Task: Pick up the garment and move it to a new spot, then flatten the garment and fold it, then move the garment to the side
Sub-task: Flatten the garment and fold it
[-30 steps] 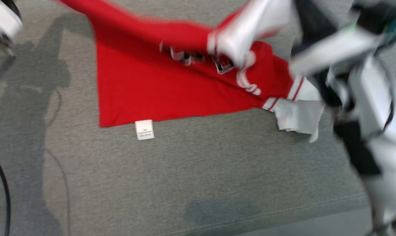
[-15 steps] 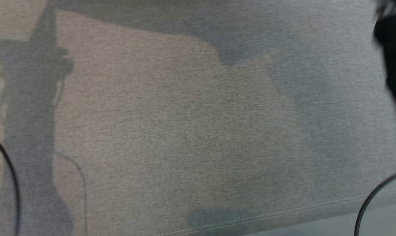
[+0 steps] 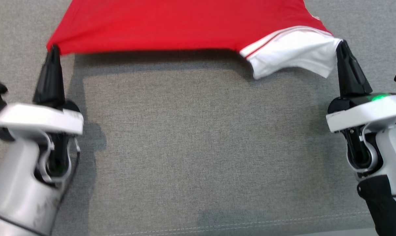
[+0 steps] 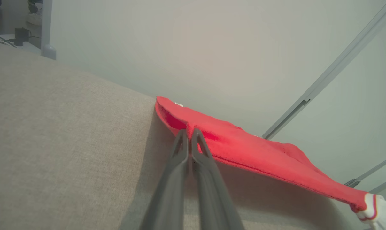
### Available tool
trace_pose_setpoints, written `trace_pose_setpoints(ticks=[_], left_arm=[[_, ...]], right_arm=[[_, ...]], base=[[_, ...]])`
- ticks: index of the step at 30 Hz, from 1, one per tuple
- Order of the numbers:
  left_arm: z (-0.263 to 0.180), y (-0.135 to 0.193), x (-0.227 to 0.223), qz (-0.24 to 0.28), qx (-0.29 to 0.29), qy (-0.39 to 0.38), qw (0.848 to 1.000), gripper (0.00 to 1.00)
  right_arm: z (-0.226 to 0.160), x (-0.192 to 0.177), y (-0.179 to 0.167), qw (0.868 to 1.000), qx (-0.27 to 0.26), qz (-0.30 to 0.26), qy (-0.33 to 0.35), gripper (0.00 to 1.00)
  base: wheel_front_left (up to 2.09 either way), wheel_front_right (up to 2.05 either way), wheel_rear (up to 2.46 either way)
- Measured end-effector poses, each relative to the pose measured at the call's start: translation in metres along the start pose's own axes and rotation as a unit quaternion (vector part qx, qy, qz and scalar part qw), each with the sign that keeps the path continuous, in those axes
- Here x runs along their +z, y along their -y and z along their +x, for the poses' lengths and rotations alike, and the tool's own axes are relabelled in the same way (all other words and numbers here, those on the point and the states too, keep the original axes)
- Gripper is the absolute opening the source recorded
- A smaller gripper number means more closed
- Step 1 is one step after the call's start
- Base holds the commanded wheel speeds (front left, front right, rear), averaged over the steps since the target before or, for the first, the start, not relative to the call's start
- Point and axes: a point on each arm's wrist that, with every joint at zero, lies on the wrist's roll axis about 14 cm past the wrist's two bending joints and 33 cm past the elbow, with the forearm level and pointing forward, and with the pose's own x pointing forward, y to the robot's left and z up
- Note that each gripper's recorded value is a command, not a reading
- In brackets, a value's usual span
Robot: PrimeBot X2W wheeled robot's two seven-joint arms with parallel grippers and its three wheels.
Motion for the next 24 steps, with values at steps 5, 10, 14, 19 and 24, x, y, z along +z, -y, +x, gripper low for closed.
trace_pose_setpoints(ticks=[5, 10, 14, 19, 24], left_arm=[[-0.053, -0.005, -0.014, 0.011, 0.033, -0.009, 0.999, 0.0], [-0.097, 0.002, -0.018, 0.028, 0.046, -0.017, 0.998, 0.0], [-0.125, 0.006, -0.018, 0.034, 0.054, -0.032, 0.997, 0.0], [-0.154, 0.006, -0.019, 0.041, 0.066, -0.051, 0.996, 0.0], [-0.174, 0.006, -0.027, 0.039, 0.074, -0.075, 0.994, 0.0]], right_arm=[[-0.022, 0.006, -0.006, 1.0, 0.0, 0.027, -0.009, 0.0], [-0.051, -0.004, -0.012, 0.998, -0.004, 0.044, -0.044, 0.0], [-0.072, -0.003, -0.018, 0.997, -0.008, 0.055, -0.058, 0.0], [-0.105, -0.007, -0.023, 0.994, -0.032, 0.072, -0.078, 0.0], [-0.138, -0.014, -0.016, 0.989, -0.069, 0.084, -0.102, 0.0]], base=[[0.0, 0.0, 0.0], [0.0, 0.0, 0.0], [0.0, 0.0, 0.0], [0.0, 0.0, 0.0], [0.0, 0.0, 0.0]])
